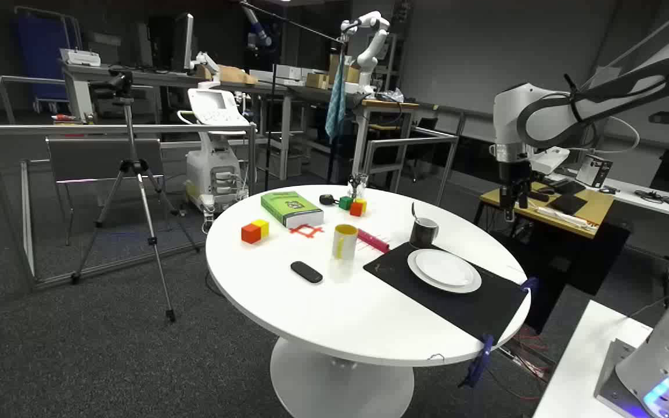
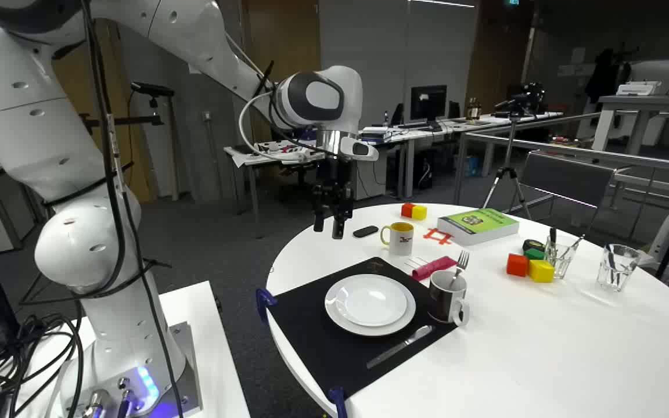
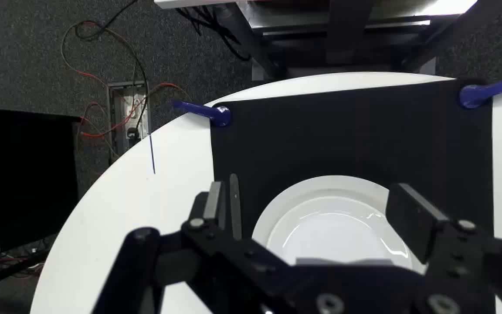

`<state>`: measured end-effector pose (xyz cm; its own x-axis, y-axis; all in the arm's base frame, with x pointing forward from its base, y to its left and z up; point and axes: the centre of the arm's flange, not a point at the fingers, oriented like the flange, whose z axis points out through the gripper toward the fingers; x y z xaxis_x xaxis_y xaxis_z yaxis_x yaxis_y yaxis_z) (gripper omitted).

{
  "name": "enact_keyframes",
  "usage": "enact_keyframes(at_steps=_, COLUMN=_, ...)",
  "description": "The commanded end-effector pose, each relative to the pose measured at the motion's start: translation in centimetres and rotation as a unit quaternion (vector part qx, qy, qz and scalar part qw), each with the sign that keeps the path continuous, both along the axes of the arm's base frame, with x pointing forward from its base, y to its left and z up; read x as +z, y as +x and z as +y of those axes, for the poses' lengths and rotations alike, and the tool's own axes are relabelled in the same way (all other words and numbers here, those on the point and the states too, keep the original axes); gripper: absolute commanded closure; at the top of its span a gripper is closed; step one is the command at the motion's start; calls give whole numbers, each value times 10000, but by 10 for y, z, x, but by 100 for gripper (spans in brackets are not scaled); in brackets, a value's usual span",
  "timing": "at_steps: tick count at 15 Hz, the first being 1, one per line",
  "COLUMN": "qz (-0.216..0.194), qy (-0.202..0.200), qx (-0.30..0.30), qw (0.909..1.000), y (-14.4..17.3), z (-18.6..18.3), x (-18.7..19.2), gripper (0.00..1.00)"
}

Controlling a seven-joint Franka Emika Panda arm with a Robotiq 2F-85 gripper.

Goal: Pick up the silver knife and put it in the black and white mug

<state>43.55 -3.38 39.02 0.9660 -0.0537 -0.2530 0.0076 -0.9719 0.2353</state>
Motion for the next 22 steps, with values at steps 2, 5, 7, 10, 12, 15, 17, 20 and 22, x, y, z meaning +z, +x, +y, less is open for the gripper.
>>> enact_keyframes(at_steps=2, qz=-57, qy=63, qx=23, qw=10000, y=-1, z=-3, x=0, gripper=0)
enact_keyframes(at_steps=5, qz=-298, qy=408, qx=-9, qw=9987, y=-7, z=-26, x=1, gripper=0)
enact_keyframes(at_steps=7, qz=-428, qy=732, qx=1, qw=9964, y=-8, z=-48, x=-2, gripper=0)
enact_keyframes(at_steps=10, qz=-721, qy=1241, qx=123, qw=9896, y=-12, z=-88, x=-8, gripper=0)
enact_keyframes(at_steps=12, qz=-931, qy=1516, qx=188, qw=9839, y=-13, z=-110, x=-13, gripper=0)
enact_keyframes(at_steps=15, qz=-1219, qy=1842, qx=255, qw=9750, y=-14, z=-138, x=-18, gripper=0)
enact_keyframes(at_steps=17, qz=-1360, qy=2062, qx=234, qw=9687, y=-13, z=-151, x=-22, gripper=0)
enact_keyframes(at_steps=20, qz=-1502, qy=2262, qx=135, qw=9623, y=-9, z=-167, x=-35, gripper=0)
enact_keyframes(at_steps=22, qz=-1525, qy=2301, qx=64, qw=9611, y=-4, z=-176, x=-45, gripper=0)
